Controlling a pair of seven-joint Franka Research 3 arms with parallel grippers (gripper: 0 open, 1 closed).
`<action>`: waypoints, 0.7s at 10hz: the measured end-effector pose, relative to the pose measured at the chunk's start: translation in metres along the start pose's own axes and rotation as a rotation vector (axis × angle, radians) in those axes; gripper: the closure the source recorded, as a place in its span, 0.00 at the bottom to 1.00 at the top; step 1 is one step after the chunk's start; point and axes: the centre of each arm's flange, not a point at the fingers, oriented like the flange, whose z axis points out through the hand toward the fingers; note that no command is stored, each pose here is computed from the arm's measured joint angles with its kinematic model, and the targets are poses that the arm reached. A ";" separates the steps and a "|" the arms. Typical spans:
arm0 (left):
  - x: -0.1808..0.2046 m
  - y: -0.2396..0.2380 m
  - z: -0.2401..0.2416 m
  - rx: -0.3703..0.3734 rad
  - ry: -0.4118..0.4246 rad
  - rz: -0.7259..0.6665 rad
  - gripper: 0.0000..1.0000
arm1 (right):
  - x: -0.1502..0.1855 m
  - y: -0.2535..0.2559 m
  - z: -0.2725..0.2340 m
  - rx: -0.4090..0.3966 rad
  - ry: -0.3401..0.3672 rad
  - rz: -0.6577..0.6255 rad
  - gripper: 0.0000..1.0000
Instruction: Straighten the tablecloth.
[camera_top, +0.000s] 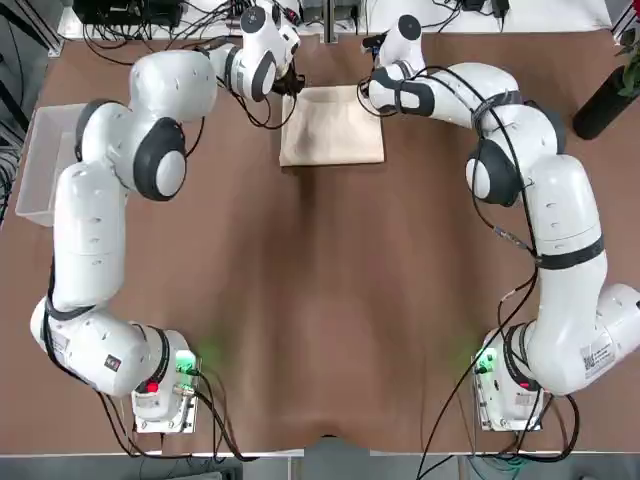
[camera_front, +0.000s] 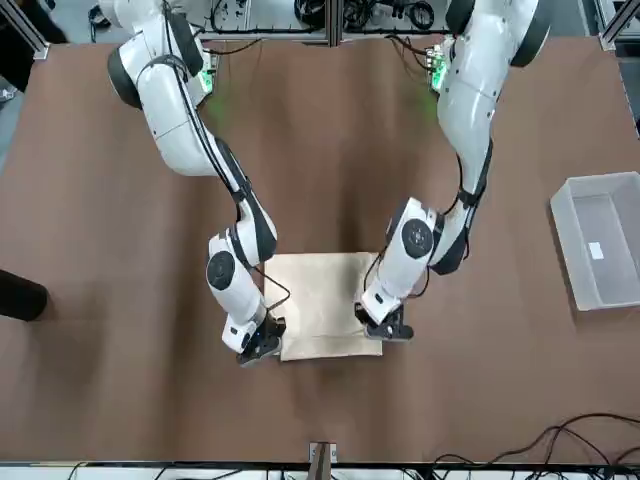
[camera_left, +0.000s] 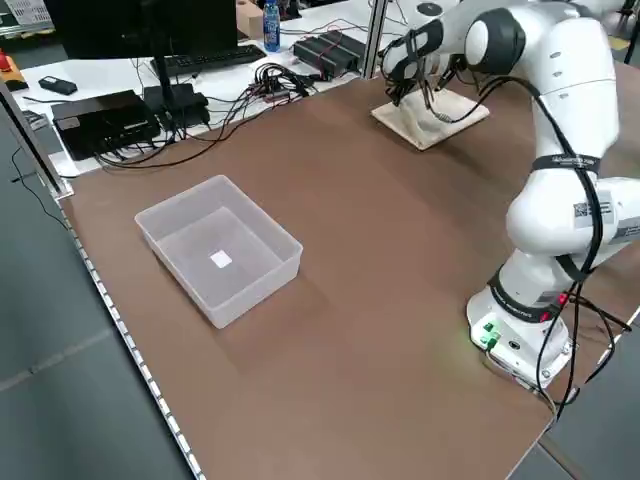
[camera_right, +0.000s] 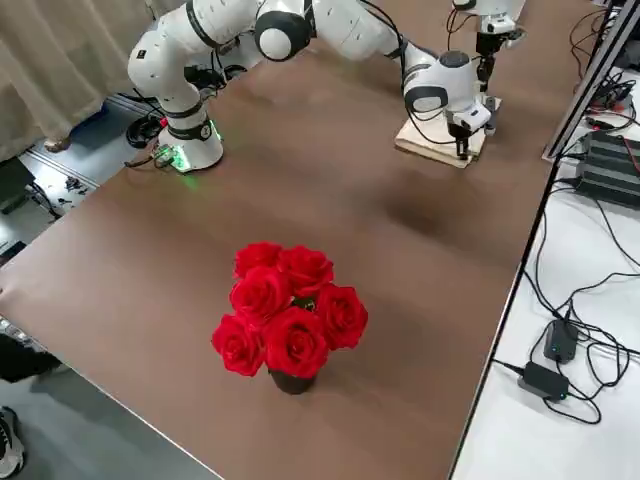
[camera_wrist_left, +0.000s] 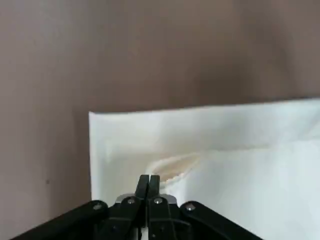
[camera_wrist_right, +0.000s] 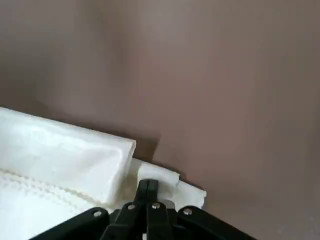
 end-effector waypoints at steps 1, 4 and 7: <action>-0.013 0.006 -0.009 -0.001 -0.017 0.014 0.97 | 0.000 0.000 0.000 0.000 0.000 0.000 0.99; -0.052 0.020 -0.024 -0.006 -0.072 0.069 0.97 | 0.000 0.000 0.000 0.000 0.000 0.000 0.99; -0.081 0.034 -0.033 0.018 -0.184 0.142 0.97 | 0.000 0.000 0.000 0.000 0.000 0.000 0.99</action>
